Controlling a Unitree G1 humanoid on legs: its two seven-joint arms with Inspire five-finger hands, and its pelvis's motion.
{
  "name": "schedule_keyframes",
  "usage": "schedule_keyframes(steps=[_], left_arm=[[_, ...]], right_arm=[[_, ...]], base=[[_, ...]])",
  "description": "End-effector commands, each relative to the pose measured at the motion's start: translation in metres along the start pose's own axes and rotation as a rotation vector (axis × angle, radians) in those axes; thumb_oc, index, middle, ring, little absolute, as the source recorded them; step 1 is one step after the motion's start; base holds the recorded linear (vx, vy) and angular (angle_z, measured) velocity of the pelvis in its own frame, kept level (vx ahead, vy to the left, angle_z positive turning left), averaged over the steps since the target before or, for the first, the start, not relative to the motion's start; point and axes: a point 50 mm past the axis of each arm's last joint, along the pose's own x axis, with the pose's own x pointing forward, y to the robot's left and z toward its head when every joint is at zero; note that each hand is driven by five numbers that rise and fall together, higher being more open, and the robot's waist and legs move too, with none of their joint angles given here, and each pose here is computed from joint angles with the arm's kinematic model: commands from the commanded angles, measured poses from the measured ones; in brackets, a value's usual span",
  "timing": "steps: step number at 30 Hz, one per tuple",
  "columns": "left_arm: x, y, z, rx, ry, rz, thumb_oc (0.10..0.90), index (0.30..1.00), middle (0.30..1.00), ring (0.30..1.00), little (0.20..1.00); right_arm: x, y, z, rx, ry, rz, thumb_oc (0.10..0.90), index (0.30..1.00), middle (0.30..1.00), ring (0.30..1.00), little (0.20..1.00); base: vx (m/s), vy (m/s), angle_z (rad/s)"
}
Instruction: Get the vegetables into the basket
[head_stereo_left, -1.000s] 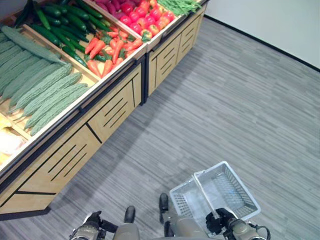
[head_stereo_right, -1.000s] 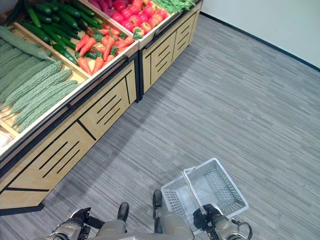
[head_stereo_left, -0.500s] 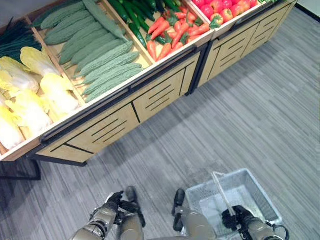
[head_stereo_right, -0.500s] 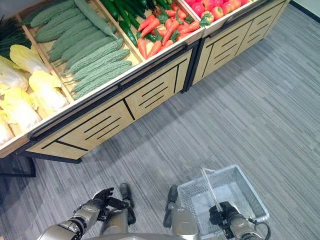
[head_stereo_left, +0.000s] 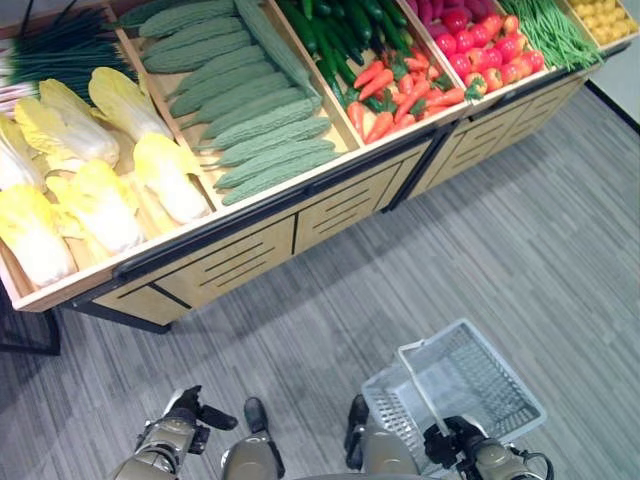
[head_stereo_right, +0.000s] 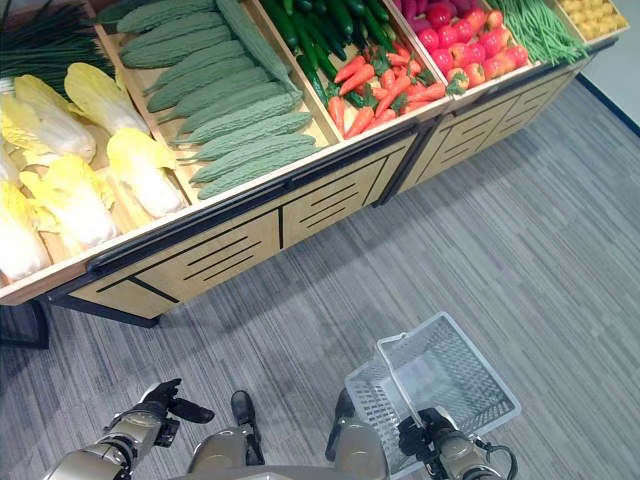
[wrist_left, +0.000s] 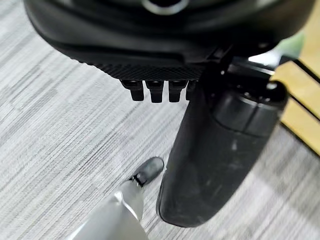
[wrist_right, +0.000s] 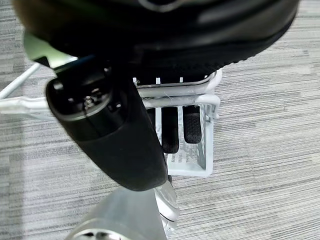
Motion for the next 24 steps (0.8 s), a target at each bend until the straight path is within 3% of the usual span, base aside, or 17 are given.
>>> schedule_keyframes(steps=[1, 24], left_arm=[[-0.001, -0.009, -0.004, -0.011, 0.008, -0.015, 0.9, 1.0, 1.0, 1.0, 1.0], [-0.005, -0.025, -0.028, -0.006, 0.08, -0.059, 0.9, 1.0, 1.0, 1.0, 1.0]], right_arm=[[-0.001, -0.002, -0.005, -0.05, 0.007, 0.007, 0.4, 0.3, 0.3, 0.3, 0.3], [-0.002, 0.009, -0.009, -0.122, 0.009, 0.063, 0.4, 0.3, 0.3, 0.3, 0.3]], base=[[0.12, 0.194, 0.18], [0.07, -0.051, 0.29]])
